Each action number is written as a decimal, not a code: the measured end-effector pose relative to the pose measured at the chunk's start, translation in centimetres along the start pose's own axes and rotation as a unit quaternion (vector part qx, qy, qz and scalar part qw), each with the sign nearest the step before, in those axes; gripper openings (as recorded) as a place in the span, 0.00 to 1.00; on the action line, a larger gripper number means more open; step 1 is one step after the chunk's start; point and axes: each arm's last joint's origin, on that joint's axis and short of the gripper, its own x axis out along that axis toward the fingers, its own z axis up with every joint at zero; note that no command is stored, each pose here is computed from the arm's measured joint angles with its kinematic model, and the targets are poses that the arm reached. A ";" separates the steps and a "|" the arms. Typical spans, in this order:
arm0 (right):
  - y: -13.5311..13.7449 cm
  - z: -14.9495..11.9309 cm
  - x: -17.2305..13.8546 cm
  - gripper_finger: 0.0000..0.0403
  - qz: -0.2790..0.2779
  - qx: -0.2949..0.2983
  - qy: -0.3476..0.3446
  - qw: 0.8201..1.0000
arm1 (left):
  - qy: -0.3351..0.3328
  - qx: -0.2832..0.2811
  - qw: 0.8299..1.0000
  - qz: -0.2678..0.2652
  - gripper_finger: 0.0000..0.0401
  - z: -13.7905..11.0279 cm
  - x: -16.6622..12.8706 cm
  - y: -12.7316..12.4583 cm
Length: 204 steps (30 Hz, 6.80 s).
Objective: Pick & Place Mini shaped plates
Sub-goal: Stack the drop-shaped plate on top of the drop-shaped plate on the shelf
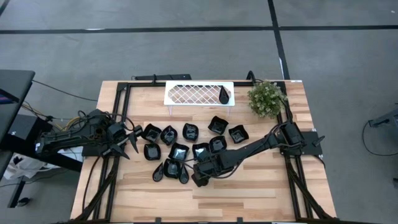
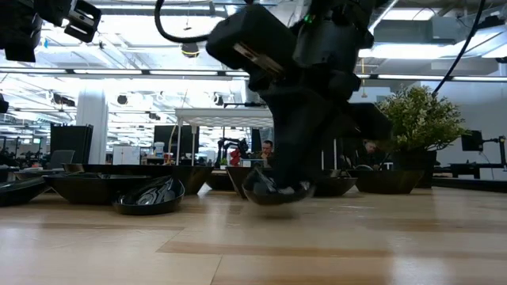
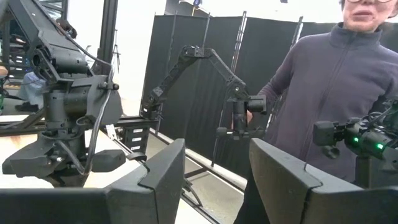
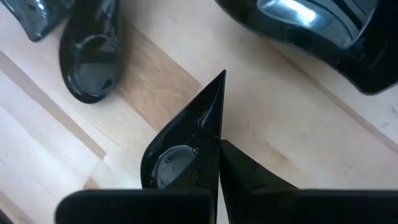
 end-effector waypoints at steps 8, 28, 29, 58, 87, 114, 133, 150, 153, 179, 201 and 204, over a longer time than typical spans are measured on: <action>0.8 0.5 -1.2 0.00 -0.012 -0.004 -0.015 1.000 | 0.000 0.000 1.000 0.000 0.45 0.0 0.0 0.0; 3.7 2.1 -7.9 0.00 -0.018 -0.029 0.009 0.999 | 0.000 0.000 1.000 0.000 0.45 0.0 0.0 0.0; 3.8 2.5 -8.5 0.00 -0.020 -0.029 0.009 0.999 | 0.000 0.000 1.000 0.000 0.45 0.0 0.0 0.0; -9.2 19.3 -26.6 0.00 -0.089 -0.030 -0.108 0.990 | -0.005 0.011 1.000 -0.002 0.45 0.2 0.0 -0.1; -19.6 22.9 -23.2 0.00 -0.166 0.018 -0.005 0.986 | -0.009 0.017 1.000 -0.004 0.45 0.3 0.0 -0.1; -19.6 23.1 -24.5 0.00 -0.123 -0.019 -0.051 0.991 | -0.009 0.017 1.000 -0.004 0.45 0.3 0.0 -0.1; -22.6 18.4 -24.5 0.00 -0.017 -0.003 -0.173 0.985 | -0.009 0.018 1.000 -0.004 0.45 0.3 0.0 -0.1; -23.1 18.9 -21.5 0.00 0.010 -0.029 -0.193 0.981 | -0.011 0.020 1.000 -0.004 0.45 0.3 0.0 -0.1; -23.3 19.2 -20.6 0.00 0.004 -0.029 -0.177 0.984 | -0.011 0.021 1.000 -0.004 0.45 0.3 0.0 -0.1; -24.1 19.3 -20.7 0.00 -0.023 -0.038 -0.175 0.984 | -0.013 0.024 1.000 -0.005 0.45 0.4 0.0 -0.2; -23.1 19.0 -20.3 0.00 -0.039 -0.039 -0.179 0.982 | -0.018 0.033 0.999 -0.007 0.45 0.6 0.0 -0.3; -23.1 19.0 -20.3 0.00 -0.039 -0.038 -0.180 0.982 | -0.019 0.035 0.999 -0.007 0.45 0.6 0.0 -0.3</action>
